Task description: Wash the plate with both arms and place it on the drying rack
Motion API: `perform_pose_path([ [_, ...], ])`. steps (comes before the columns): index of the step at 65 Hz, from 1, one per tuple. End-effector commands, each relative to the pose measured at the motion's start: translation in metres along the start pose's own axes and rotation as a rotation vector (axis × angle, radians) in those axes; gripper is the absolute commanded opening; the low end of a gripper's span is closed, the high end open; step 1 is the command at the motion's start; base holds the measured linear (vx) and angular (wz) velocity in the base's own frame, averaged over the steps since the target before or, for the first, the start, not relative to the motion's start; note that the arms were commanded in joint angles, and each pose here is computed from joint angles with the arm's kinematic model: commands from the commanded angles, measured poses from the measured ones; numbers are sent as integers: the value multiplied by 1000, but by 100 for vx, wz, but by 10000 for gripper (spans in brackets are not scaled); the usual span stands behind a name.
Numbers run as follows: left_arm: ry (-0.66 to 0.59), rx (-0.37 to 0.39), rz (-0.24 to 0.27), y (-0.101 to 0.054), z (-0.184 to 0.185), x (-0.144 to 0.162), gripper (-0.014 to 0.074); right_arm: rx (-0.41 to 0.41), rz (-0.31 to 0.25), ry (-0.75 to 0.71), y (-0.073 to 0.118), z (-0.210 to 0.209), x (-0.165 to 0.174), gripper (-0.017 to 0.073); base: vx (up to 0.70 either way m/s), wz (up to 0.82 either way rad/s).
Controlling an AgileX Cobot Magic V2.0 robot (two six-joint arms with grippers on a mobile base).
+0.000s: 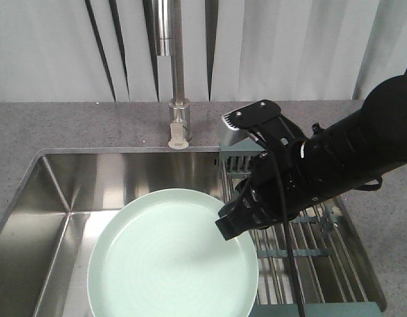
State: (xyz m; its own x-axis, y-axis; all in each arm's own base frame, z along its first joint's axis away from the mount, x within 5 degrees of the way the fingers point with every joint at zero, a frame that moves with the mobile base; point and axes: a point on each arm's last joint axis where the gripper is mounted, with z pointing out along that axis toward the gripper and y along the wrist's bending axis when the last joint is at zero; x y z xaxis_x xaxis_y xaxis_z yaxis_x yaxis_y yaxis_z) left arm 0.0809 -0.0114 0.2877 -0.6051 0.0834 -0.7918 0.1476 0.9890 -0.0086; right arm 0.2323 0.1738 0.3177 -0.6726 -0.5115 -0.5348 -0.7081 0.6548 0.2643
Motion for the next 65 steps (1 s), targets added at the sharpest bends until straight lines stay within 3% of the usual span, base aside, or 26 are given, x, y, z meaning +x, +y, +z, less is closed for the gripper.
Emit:
perform_pose_path([
  [1, -76, -4, -13, 0, -4, -12, 520, 8, -25, -86, 4, -3, -12, -4, 0, 0],
  [25, -76, -4, -13, 0, -4, -12, 520, 22, -36, -135, -11, 21, -60, -4, 0, 0],
  [43, -76, -4, -13, 0, -4, -12, 520, 87, 23, -213, -55, 13, -92, -4, 0, 0],
  [54, -76, -4, -13, 0, -4, -12, 520, 122, 88, -232, -81, 0, -88, -4, 0, 0],
  [65, -76, -4, -13, 0, -4, -12, 520, 161, 127, -272, -88, -15, -61, -4, 0, 0],
])
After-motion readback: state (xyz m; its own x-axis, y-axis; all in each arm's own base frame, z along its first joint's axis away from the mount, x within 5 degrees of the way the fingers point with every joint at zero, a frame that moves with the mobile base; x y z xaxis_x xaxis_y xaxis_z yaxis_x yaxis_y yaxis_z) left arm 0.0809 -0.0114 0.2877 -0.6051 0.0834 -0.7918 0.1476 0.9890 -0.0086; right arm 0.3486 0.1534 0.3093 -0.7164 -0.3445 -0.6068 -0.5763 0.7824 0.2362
